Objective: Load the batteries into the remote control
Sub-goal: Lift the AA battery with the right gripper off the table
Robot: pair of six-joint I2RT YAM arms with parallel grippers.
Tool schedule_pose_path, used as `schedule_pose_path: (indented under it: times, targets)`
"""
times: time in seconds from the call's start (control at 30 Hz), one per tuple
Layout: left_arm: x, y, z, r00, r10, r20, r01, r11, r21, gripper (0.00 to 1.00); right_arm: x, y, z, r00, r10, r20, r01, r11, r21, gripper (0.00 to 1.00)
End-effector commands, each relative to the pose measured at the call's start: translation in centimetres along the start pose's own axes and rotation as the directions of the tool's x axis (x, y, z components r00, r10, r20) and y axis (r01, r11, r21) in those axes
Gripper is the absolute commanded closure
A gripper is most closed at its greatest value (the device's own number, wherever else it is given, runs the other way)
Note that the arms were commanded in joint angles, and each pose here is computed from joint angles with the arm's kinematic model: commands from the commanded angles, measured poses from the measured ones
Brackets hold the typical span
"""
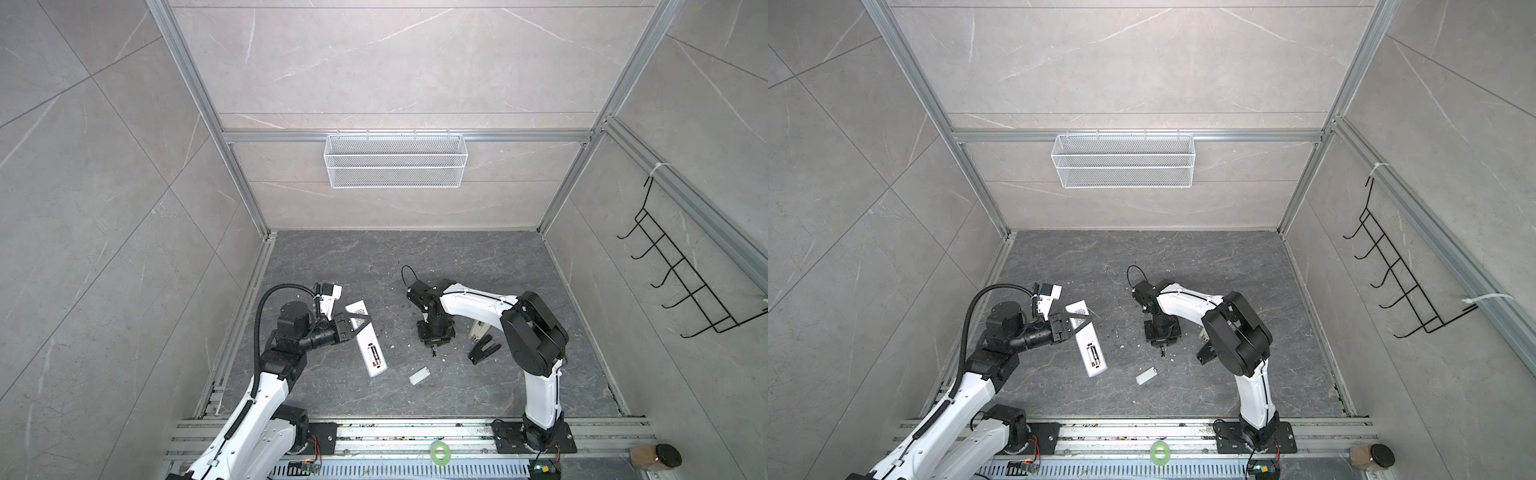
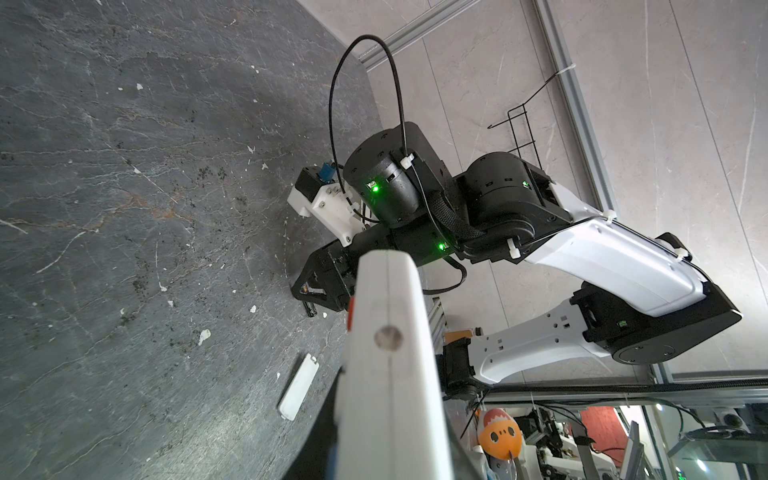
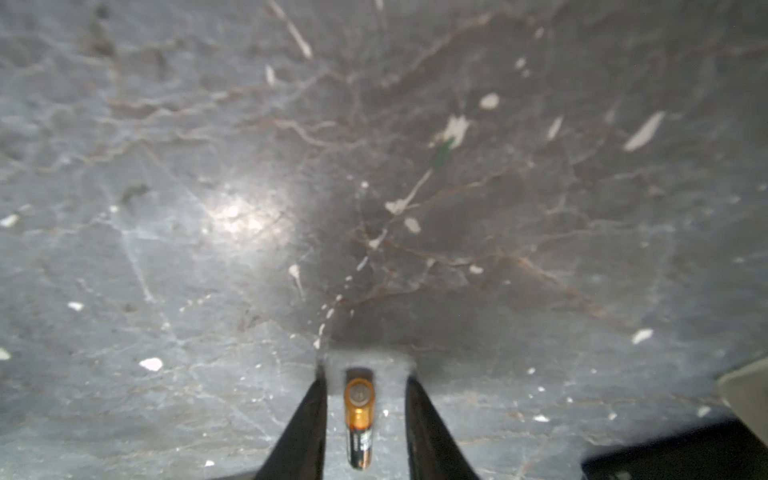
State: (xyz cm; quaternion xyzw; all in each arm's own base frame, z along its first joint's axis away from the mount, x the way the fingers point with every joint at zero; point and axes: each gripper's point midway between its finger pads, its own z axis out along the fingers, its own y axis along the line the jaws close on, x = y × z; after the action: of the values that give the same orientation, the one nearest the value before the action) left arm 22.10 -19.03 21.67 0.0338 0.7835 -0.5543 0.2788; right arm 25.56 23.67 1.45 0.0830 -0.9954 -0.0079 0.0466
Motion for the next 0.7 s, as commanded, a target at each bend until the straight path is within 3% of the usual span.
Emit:
schedule_pose_path:
  times: [0.0,0.67]
  targets:
    - [-1.0,-2.1,-0.3,0.996,0.08,0.026,-0.081,0.996,0.047,1.0,0.4,-0.7,1.0,1.0,-0.002,-0.03,0.003,1.0,0.025,0.68]
    - [-1.1,-1.9,-0.2,0.997,0.073,0.015,-0.074,0.997,0.03,1.0,0.5,-0.3,0.1,1.0,-0.016,0.007,0.016,1.0,-0.017,1.0]
